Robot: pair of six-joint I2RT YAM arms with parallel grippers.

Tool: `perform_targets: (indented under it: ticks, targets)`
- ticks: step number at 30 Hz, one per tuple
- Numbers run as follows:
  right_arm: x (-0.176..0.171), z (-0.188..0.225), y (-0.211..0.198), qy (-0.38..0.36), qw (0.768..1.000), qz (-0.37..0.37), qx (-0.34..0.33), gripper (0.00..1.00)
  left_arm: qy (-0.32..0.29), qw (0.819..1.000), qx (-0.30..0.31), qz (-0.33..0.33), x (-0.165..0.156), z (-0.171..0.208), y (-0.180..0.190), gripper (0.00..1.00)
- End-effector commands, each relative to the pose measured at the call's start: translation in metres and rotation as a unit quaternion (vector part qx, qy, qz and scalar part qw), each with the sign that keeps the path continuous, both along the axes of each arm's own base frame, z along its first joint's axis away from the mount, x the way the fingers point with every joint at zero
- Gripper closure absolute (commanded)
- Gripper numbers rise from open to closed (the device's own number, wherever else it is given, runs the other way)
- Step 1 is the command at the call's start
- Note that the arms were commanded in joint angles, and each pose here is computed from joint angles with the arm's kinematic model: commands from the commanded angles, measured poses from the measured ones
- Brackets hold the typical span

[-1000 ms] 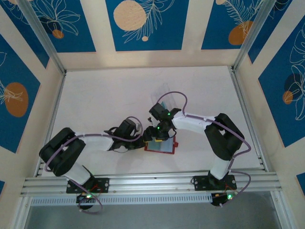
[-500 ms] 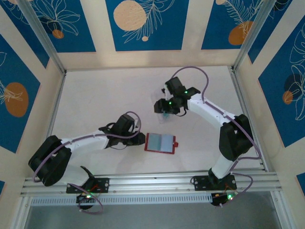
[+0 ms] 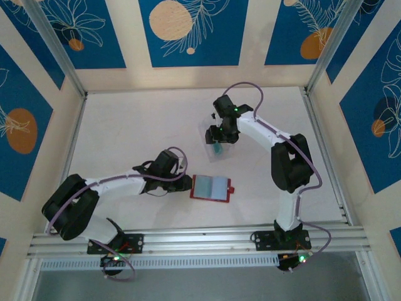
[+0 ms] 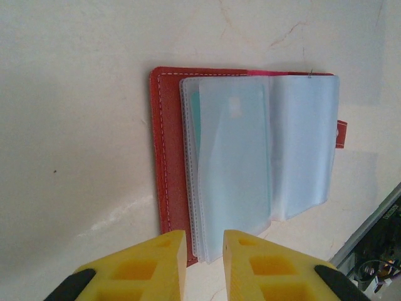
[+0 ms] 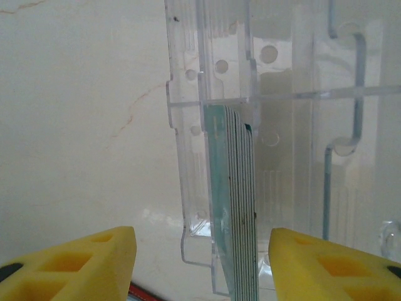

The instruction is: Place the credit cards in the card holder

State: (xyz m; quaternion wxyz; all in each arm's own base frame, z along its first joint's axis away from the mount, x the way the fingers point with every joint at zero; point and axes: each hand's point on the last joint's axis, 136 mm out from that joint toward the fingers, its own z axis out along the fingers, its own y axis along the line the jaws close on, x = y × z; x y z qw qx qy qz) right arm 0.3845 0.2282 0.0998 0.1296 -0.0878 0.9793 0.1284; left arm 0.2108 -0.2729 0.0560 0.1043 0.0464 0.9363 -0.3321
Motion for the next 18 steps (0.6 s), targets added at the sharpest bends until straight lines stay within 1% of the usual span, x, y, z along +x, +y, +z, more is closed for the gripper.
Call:
perform_targets:
  ticks: [1,9,13,18]
  targets:
    - [0.002,0.000,-0.003,-0.006,0.999,0.012,-0.033,0.41,-0.002,1.000,-0.011,-0.001,0.004,0.003,-0.004,0.78]
    - [0.001,-0.005,0.007,0.003,0.999,0.025,-0.031,0.41,-0.001,1.000,-0.013,-0.001,0.004,0.003,-0.005,0.78]
    - [0.002,-0.006,0.008,0.002,0.999,0.030,-0.040,0.41,-0.001,1.000,-0.011,0.001,0.004,0.002,-0.003,0.78]
    - [-0.002,-0.004,0.017,0.007,0.999,0.042,-0.023,0.43,0.000,1.000,-0.010,0.000,0.004,0.000,-0.004,0.78]
